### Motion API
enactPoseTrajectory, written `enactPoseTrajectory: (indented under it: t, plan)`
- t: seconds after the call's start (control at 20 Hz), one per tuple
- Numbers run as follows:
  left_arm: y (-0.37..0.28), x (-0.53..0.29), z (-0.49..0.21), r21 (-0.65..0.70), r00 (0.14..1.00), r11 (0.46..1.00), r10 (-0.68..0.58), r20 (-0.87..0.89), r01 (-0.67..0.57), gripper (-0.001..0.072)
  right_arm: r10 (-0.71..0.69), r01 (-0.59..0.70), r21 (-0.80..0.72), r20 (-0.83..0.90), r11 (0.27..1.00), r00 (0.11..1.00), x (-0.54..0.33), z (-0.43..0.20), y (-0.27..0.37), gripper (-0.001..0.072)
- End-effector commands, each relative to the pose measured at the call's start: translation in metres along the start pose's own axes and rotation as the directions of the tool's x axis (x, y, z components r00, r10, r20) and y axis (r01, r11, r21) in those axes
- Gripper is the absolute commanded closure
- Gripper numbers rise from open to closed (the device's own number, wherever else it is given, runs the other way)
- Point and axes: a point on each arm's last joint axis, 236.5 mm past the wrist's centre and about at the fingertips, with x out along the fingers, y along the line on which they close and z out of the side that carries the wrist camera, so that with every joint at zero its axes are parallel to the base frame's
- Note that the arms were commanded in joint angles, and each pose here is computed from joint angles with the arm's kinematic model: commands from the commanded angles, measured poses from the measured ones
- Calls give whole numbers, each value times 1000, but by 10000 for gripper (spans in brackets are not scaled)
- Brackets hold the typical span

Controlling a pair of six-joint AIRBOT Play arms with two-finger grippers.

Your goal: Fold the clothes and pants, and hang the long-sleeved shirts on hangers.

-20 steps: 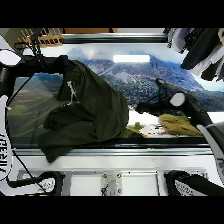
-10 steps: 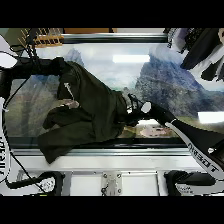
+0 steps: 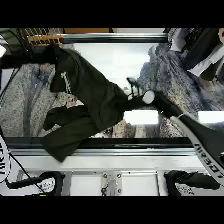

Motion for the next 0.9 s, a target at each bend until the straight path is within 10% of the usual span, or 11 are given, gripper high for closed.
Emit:
enactPoseTrajectory:
  t: [0.0,0.4,0.55,0.85]
  plan:
    - [-95,-56,59,173,982,981,-111,154,84,687,-229,255,-114,206,960,951,-154,89,-45,693]
    - [-256,-210,104,435,705,895,-375,602,105,687,-128,351,-105,804,931,580,-474,151,59,693]
    - [-216,-207,86,426,783,902,-217,584,-68,687,-121,304,-112,748,946,653,-443,140,59,693]
    - [18,-185,-15,-9,855,893,433,286,-449,687,18,32,-211,231,977,973,-224,41,90,691]
